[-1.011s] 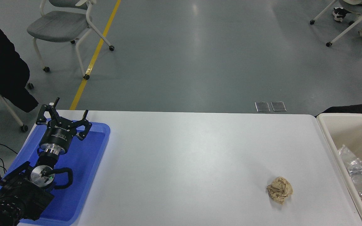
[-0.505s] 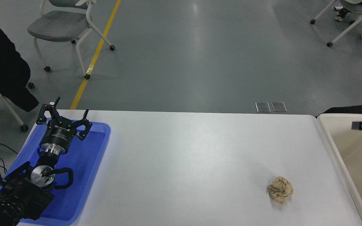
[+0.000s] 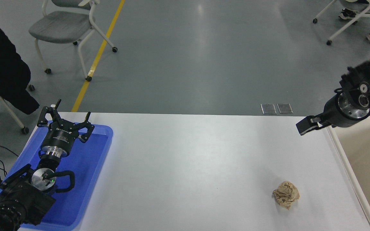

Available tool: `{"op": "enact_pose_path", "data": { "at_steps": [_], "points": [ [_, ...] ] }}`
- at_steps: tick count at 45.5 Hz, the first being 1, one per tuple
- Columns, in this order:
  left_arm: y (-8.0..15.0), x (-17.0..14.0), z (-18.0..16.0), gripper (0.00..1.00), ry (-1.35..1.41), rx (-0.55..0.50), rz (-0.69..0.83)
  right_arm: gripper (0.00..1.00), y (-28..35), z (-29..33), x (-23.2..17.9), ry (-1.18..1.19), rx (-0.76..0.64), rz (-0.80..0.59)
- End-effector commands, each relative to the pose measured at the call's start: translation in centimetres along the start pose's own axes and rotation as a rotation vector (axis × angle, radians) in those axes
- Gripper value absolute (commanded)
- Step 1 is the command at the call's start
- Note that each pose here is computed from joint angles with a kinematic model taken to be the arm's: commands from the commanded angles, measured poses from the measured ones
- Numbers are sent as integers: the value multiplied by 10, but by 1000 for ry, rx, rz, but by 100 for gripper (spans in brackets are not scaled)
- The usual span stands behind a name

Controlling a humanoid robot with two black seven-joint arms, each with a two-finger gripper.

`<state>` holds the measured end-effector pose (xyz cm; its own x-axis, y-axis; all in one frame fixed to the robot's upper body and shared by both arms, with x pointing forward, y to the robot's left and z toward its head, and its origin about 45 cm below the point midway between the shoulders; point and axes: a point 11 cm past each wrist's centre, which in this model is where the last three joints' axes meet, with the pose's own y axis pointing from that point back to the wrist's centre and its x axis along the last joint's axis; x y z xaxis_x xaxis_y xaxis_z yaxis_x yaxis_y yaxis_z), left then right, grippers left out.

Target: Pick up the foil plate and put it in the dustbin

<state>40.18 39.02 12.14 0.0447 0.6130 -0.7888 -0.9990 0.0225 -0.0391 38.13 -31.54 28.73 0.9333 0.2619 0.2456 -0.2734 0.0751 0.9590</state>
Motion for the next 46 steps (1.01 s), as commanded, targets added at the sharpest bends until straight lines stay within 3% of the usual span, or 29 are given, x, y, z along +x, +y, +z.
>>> {"op": "enact_pose_path", "data": {
  "at_steps": [1, 10, 17, 46],
  "points": [
    [1, 1, 0, 100, -1, 0, 2, 100, 19, -61, 5, 56, 46, -105],
    [1, 1, 0, 100, -1, -1, 2, 100, 39, -108, 10, -58, 142, -196],
    [1, 1, 0, 100, -1, 0, 2, 100, 63, -136, 24, -97, 196, -169],
    [1, 1, 0, 100, -1, -1, 2, 100, 92, -129, 17, -170, 211, -181]
  ]
}}
